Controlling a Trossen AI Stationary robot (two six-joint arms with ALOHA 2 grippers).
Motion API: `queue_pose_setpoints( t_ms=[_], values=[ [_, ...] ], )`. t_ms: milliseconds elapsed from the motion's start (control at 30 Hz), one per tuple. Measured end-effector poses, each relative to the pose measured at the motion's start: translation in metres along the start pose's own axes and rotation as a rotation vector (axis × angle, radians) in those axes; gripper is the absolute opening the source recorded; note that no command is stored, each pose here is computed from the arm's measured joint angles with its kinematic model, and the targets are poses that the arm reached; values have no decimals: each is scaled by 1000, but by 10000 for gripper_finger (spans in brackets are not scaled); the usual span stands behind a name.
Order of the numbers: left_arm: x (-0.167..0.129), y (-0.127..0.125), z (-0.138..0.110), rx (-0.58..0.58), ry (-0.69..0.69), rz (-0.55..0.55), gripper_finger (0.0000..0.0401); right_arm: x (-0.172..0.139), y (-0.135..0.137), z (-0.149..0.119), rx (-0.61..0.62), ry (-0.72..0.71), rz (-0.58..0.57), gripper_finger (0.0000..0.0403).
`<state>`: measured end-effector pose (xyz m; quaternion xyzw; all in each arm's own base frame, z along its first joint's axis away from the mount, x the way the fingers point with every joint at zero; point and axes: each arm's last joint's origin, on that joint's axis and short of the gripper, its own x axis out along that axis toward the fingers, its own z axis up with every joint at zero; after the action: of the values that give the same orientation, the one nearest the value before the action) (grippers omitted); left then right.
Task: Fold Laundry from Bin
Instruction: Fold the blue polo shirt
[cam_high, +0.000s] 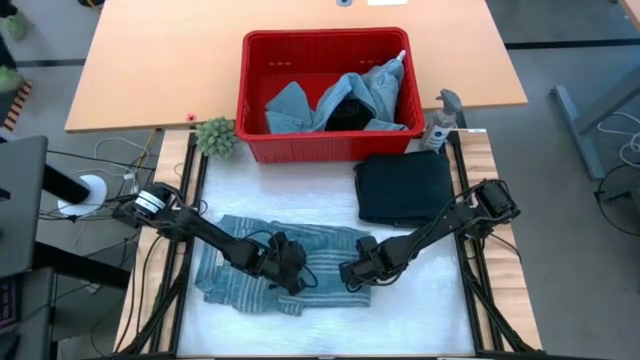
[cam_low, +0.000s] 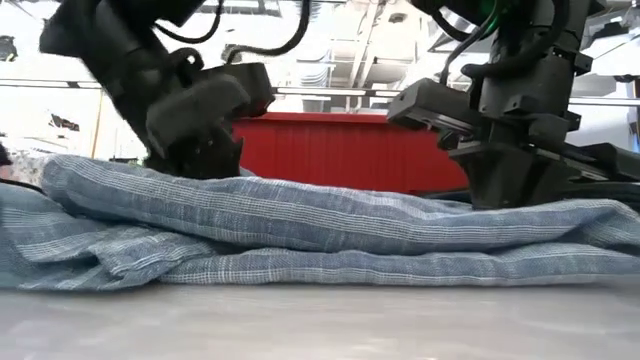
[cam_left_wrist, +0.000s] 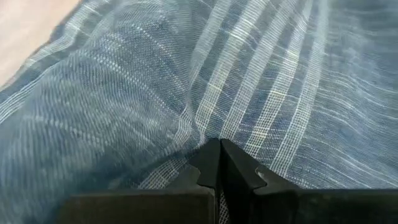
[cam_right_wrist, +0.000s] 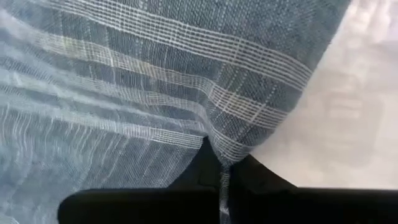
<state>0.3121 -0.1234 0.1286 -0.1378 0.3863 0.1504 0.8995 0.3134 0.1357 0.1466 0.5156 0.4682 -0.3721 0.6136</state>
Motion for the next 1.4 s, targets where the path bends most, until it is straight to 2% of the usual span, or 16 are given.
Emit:
queue_pose_setpoints(
  t_ms=[167,400,600,800,933,1033,1233,1400],
  values=[
    [-23,-3,38,10,-31,-119,0,-2,-3,-7,-6,17,-14,27],
    [-65,15,74,-4,-119,-66,0,-32,-24,-19,32,0,-124,27],
    [-95,25,87,-41,-182,-79,0,-76,-43,-19,78,-53,-143,27],
    [-119,30,96,-78,-247,-127,0,-115,-55,-17,100,-56,-57,27],
    [-123,29,95,-91,-243,-137,0,-129,-57,-13,106,-64,10,27],
    [-116,25,86,-73,-184,-122,0,-136,-58,-10,98,-72,45,27],
    [-87,17,47,-12,-47,-100,0,-139,-58,-6,88,-75,50,27],
    [-63,9,21,64,45,-139,0,-138,-57,-4,83,-76,52,27]
  ],
)
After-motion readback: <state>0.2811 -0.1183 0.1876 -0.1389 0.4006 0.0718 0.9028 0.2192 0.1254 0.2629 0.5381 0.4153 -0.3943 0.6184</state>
